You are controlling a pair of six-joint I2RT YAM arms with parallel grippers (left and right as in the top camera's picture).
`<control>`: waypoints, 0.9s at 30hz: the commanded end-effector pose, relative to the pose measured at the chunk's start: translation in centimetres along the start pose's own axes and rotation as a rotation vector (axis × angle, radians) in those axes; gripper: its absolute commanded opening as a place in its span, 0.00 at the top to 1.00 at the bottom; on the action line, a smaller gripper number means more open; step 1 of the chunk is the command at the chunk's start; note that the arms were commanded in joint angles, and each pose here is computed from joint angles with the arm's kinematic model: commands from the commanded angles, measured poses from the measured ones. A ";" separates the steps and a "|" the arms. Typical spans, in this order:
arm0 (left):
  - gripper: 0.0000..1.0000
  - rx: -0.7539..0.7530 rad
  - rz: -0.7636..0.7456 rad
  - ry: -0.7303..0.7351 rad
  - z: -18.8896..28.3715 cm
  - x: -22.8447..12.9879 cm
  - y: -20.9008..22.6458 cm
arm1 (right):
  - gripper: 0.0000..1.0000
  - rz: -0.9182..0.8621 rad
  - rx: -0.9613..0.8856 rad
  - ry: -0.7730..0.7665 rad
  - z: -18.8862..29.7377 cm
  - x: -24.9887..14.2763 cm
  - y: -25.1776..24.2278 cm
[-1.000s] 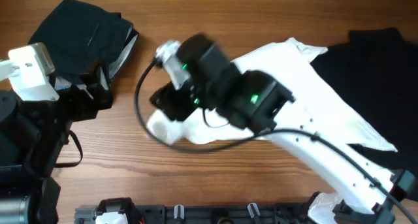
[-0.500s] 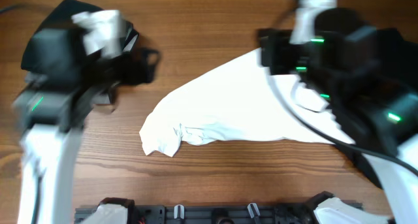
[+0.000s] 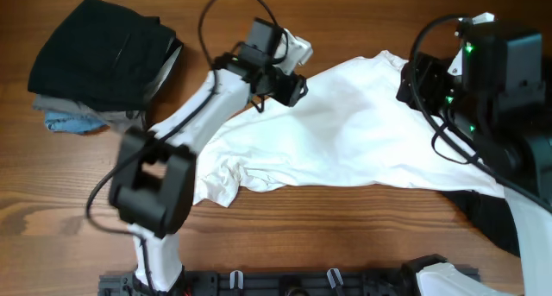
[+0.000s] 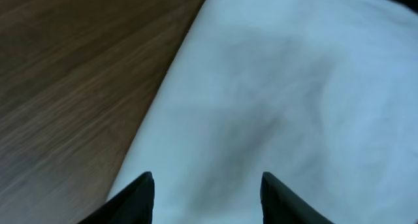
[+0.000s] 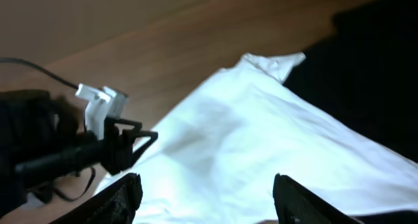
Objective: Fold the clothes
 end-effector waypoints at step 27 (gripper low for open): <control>0.96 0.417 0.610 0.172 0.9 -10.5 24.3 | 0.26 -0.253 -0.206 0.322 -11.4 -1.0 -10.2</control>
Point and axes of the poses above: each gripper's point midway between its finger pads, its own z axis back along the fingers, its own y axis along the line the jaws close on, x = y × z, the point moved 1 cm from there along z, back along the fingers, and after that the axes turned 9 degrees about z, right-handed, at the moved point
